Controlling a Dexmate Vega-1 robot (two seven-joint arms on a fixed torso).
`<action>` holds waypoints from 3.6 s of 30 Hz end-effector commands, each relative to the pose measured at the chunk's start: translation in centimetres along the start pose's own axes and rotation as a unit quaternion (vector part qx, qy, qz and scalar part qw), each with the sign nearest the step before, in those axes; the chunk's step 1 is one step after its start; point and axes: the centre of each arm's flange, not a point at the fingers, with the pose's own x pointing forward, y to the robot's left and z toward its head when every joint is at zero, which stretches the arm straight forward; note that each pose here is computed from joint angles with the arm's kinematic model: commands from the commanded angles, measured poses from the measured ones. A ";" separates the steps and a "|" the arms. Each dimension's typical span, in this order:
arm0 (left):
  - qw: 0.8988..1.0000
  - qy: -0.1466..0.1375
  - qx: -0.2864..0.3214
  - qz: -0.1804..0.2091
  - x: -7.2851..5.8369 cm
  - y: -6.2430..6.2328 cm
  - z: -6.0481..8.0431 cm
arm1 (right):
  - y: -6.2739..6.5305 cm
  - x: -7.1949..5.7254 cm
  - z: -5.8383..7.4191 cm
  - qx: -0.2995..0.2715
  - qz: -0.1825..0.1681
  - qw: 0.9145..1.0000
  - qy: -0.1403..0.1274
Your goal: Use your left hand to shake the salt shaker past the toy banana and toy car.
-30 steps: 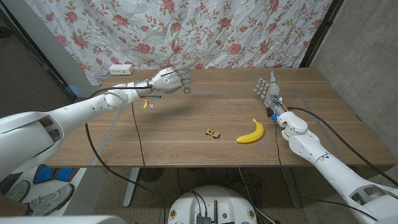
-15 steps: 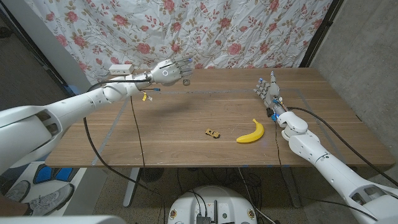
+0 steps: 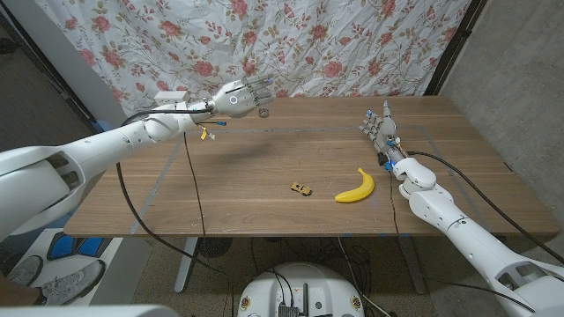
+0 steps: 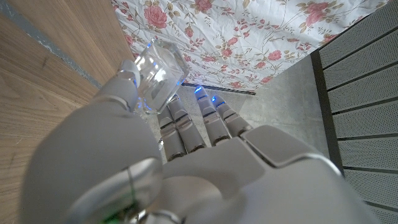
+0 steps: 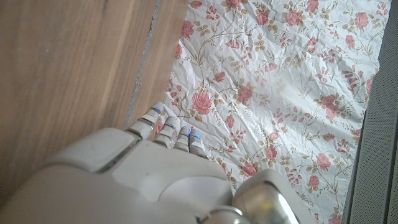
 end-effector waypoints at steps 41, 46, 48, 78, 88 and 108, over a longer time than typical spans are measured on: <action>0.996 -0.033 -0.082 0.013 -1.1 2.1 7.9 | 0.0 0.0 0.0 0.000 0.000 1.000 0.000; 0.997 -0.027 -0.073 0.015 -0.9 2.1 7.1 | 0.0 0.0 0.0 0.000 0.000 1.000 0.000; 0.997 -0.024 -0.068 0.016 -0.8 2.1 6.7 | 0.0 0.0 0.0 0.000 0.000 1.000 0.000; 1.000 0.008 -0.008 0.015 -0.4 1.4 0.4 | 0.0 0.0 0.0 0.000 0.000 1.000 0.000; 1.000 0.015 -0.008 0.012 -0.3 1.1 -0.3 | 0.0 0.0 0.0 0.000 0.000 1.000 0.000; 0.998 0.029 -0.050 0.002 0.0 0.3 2.3 | 0.0 0.0 0.0 0.000 0.000 1.000 0.000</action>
